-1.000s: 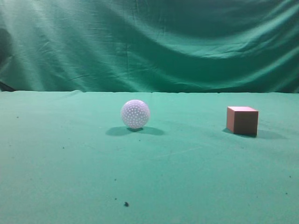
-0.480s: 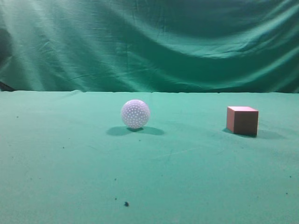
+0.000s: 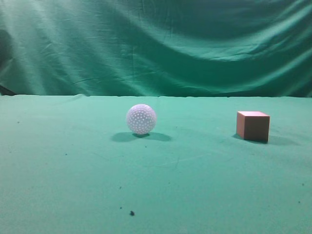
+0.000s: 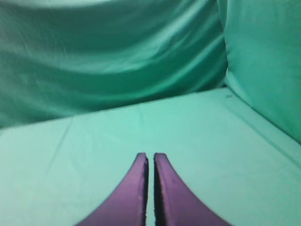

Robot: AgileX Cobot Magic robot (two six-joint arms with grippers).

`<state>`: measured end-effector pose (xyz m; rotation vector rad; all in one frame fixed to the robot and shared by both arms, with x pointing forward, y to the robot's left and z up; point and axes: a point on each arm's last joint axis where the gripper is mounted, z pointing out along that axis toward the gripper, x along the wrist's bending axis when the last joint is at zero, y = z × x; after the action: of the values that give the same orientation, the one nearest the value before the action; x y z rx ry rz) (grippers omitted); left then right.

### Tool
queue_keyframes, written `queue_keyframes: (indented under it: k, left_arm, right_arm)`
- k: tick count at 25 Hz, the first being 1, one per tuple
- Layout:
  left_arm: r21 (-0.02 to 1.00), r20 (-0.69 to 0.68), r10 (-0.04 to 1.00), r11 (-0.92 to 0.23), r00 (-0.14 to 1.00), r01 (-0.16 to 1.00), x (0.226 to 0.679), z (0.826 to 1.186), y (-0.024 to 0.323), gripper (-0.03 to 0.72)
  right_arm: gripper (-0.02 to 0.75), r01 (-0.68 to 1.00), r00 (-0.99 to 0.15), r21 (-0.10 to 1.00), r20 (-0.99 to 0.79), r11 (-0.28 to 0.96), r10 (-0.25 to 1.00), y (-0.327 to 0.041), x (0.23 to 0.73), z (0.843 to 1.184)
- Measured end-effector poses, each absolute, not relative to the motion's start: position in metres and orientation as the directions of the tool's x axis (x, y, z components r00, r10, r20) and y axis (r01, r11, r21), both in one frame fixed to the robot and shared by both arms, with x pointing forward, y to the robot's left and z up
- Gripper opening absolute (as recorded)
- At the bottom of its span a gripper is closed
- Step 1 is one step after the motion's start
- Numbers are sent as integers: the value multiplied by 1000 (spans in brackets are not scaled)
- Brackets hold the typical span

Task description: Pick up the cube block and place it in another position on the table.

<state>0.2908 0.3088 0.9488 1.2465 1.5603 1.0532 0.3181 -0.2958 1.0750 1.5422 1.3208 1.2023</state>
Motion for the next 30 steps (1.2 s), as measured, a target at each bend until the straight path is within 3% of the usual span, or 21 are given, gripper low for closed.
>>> queue_keyframes:
  k: [4, 7, 12, 18, 24, 27, 30]
  left_arm:
    - [954, -113, 984, 146, -136, 263, 291, 949, 309, 262]
    - [954, -113, 984, 146, -136, 263, 291, 949, 309, 262]
    - [954, -113, 984, 146, -136, 263, 291, 949, 309, 262]
    - [954, -113, 984, 146, -136, 263, 291, 949, 309, 262]
    - [954, -113, 984, 146, -136, 263, 291, 949, 309, 262]
    - [954, -113, 984, 146, -136, 263, 291, 949, 309, 262]
    - [954, -113, 984, 146, -136, 263, 291, 949, 309, 262]
  right_arm:
    - [0, 315, 26, 935, 164, -164, 986, -296, 330, 1073]
    - [0, 371, -3, 925, 87, -80, 996, -296, 337, 1077]
    - [0, 500, -184, 859, -16, 108, 983, -282, 356, 1105]
    - [0, 706, -440, 626, 22, 331, 898, -234, 403, 1104]
    - [0, 842, -450, 348, 33, 412, 893, -192, 452, 1068]
    - [155, 870, -451, 239, 34, 431, 892, -179, 473, 1047]
    - [384, 885, -449, 156, 35, 439, 893, -172, 489, 1026]
